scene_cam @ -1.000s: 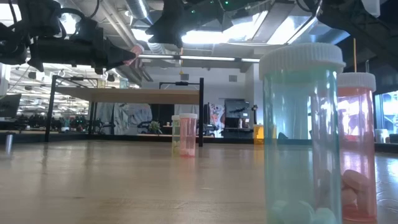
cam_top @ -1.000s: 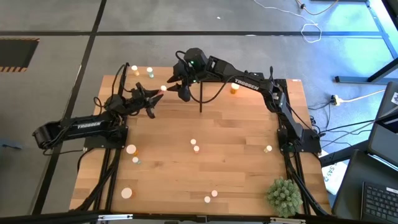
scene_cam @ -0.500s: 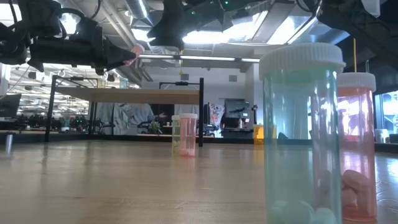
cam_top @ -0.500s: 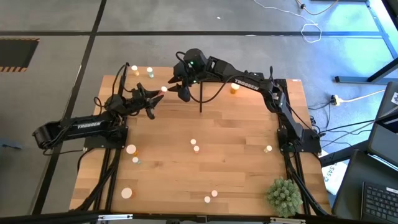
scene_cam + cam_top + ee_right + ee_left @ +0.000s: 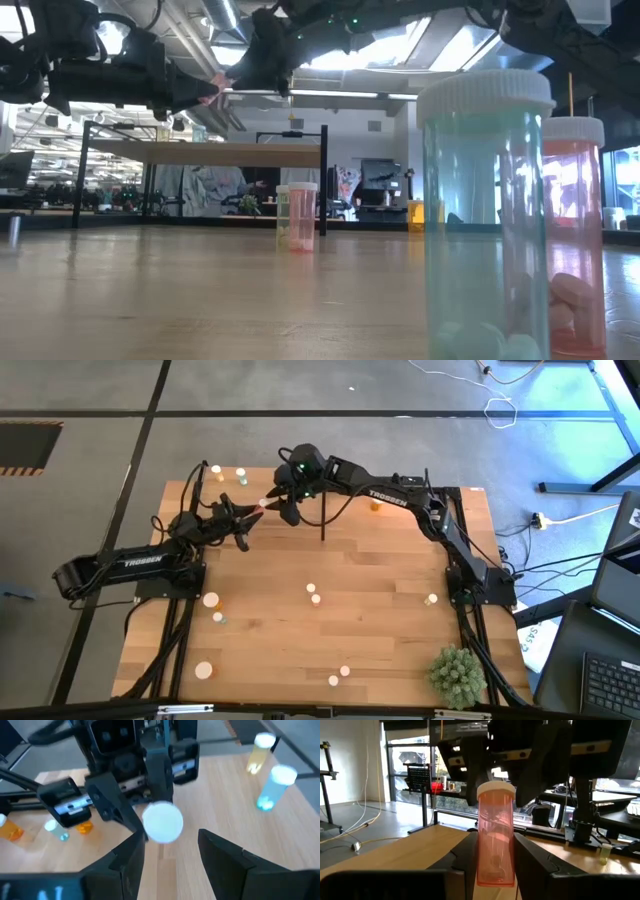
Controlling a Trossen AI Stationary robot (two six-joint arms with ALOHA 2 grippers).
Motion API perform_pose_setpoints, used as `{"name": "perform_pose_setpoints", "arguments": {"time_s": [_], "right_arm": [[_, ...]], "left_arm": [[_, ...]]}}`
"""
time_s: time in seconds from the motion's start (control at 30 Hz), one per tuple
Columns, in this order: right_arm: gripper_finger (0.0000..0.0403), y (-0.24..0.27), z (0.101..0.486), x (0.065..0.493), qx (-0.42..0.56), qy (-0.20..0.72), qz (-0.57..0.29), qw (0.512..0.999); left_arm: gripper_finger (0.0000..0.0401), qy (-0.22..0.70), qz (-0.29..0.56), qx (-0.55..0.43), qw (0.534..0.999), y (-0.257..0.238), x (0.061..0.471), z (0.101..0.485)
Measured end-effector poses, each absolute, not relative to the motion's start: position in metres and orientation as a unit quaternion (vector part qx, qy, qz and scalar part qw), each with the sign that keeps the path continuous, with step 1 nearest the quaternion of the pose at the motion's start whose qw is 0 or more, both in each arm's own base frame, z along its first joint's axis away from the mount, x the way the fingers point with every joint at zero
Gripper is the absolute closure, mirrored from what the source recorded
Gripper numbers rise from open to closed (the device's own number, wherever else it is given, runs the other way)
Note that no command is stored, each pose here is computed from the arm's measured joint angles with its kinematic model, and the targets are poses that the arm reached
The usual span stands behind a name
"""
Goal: Pick and place medicine bottles onto shelf by color
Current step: Put the top right small red pill bottle on the shelf
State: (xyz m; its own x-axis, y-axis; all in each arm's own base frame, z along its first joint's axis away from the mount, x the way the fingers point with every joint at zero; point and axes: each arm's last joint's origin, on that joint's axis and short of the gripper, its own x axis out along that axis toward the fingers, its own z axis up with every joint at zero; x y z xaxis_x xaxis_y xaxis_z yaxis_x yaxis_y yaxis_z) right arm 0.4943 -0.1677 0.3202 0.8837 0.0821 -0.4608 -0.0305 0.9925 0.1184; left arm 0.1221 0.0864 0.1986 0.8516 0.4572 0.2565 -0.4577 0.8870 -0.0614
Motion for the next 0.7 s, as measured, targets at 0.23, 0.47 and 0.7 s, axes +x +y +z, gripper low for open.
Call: {"name": "perform_pose_setpoints", "arguments": {"time_s": [0.23, 0.47, 0.7], "right_arm": [[0.0216, -0.1672, 0.322, 0.4954, 0.053, 0.227, 0.044, 0.971], [0.0216, -0.1666, 0.3183, 0.498, 0.054, 0.226, 0.053, 0.971], [0.0216, -0.1665, 0.3183, 0.498, 0.055, 0.226, 0.054, 0.971]], "left_arm": [[0.0301, -0.131, 0.237, 0.0, 0.962, 0.0865, 0.1221, 0.1983], [0.0301, -0.122, 0.238, -0.004, 0.964, 0.0868, 0.1226, 0.1964], [0.0301, -0.122, 0.238, -0.004, 0.964, 0.0868, 0.1226, 0.1963]]}}
